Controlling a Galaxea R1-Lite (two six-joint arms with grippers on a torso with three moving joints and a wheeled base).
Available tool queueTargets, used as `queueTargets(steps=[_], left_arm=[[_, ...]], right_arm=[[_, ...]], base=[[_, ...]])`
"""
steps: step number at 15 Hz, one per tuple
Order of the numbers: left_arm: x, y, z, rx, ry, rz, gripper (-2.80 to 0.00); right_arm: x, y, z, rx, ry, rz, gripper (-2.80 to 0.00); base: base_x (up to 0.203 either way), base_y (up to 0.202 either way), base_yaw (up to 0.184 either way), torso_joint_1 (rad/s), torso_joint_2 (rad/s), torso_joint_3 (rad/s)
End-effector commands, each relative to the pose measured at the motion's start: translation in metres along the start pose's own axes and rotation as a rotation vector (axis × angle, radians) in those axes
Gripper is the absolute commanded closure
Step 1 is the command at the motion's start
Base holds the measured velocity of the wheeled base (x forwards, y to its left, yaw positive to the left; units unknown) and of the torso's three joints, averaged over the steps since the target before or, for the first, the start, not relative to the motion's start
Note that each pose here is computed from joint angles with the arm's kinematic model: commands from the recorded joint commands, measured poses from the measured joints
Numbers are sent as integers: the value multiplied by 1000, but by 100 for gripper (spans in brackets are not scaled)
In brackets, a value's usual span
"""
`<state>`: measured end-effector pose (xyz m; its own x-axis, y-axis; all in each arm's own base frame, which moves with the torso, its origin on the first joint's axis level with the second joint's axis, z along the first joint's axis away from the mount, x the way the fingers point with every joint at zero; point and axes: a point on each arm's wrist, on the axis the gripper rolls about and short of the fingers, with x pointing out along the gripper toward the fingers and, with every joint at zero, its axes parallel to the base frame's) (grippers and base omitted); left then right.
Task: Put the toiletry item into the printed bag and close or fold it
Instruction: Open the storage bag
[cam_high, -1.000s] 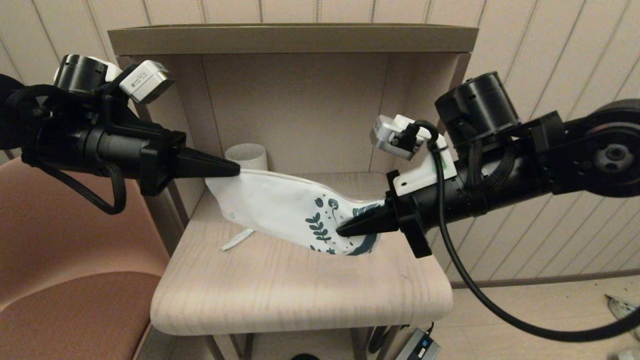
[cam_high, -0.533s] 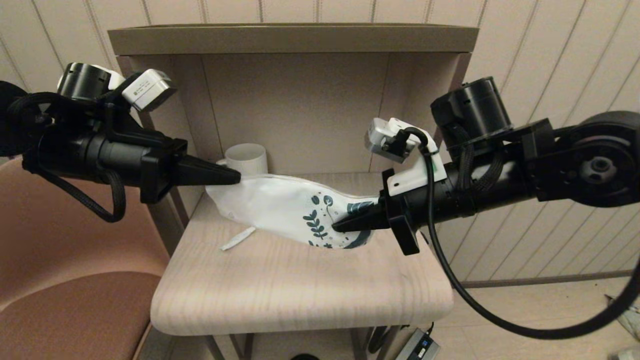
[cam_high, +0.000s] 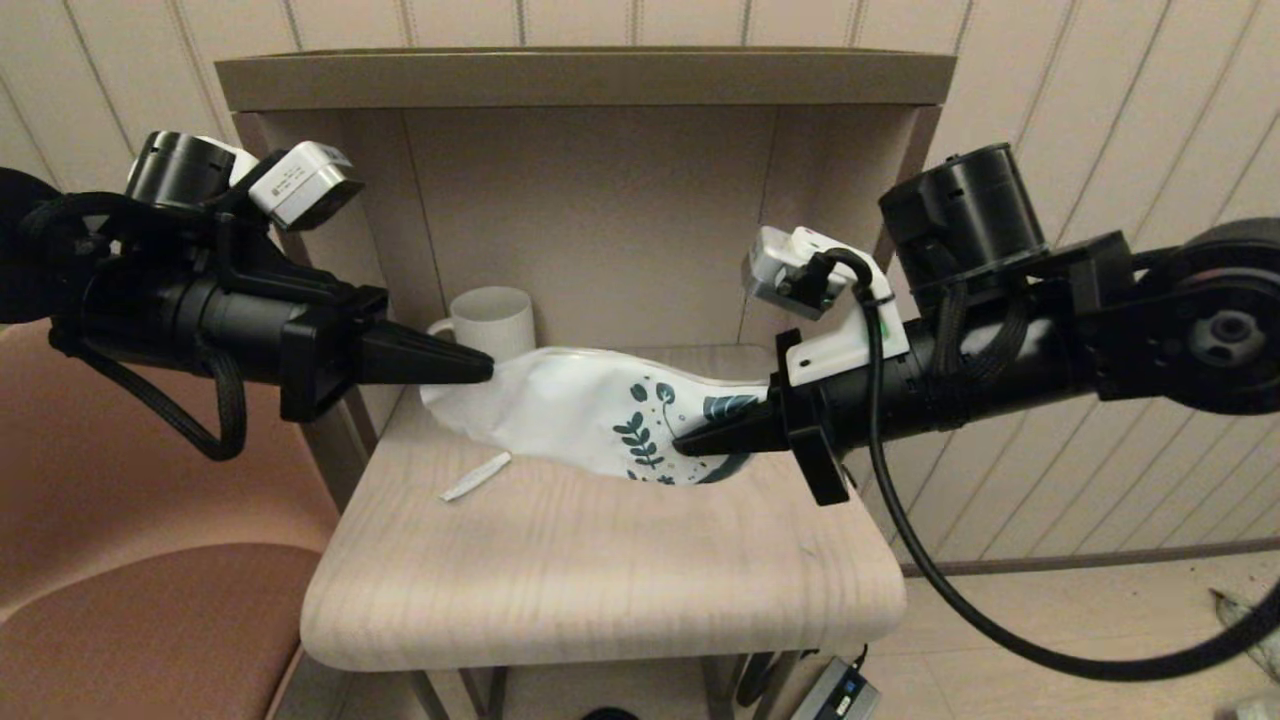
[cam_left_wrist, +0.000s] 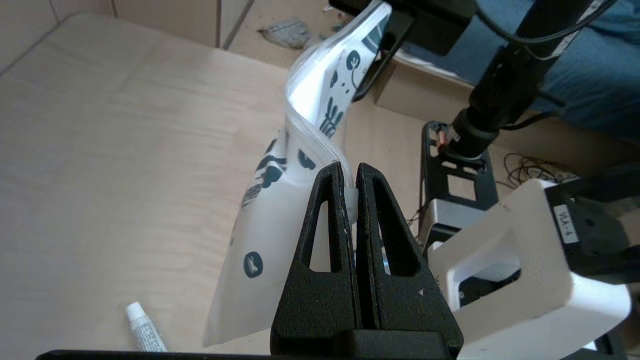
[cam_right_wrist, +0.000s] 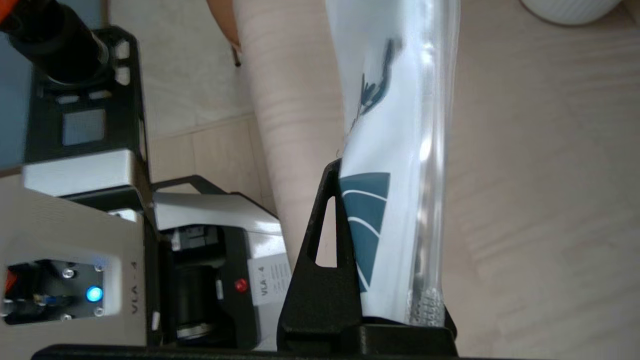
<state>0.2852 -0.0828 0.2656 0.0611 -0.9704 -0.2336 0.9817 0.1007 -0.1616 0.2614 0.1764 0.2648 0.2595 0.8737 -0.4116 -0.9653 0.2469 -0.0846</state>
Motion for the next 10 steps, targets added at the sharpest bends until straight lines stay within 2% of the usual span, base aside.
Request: queueTargets(steps=[1, 3, 10], left_arm=[[0, -1, 0, -1, -4, -8, 0], [0, -1, 0, 0, -4, -8, 0], [2, 1, -7, -27, 4, -15, 0]], right_arm=[[-1, 2, -4, -4, 15, -4, 0], [-2, 2, -5, -8, 34, -41, 0], [-2, 0, -1, -13, 30, -59, 0]], base=[[0, 0, 0, 0, 0, 0], [0, 0, 0, 0, 0, 0], [0, 0, 0, 0, 0, 0]])
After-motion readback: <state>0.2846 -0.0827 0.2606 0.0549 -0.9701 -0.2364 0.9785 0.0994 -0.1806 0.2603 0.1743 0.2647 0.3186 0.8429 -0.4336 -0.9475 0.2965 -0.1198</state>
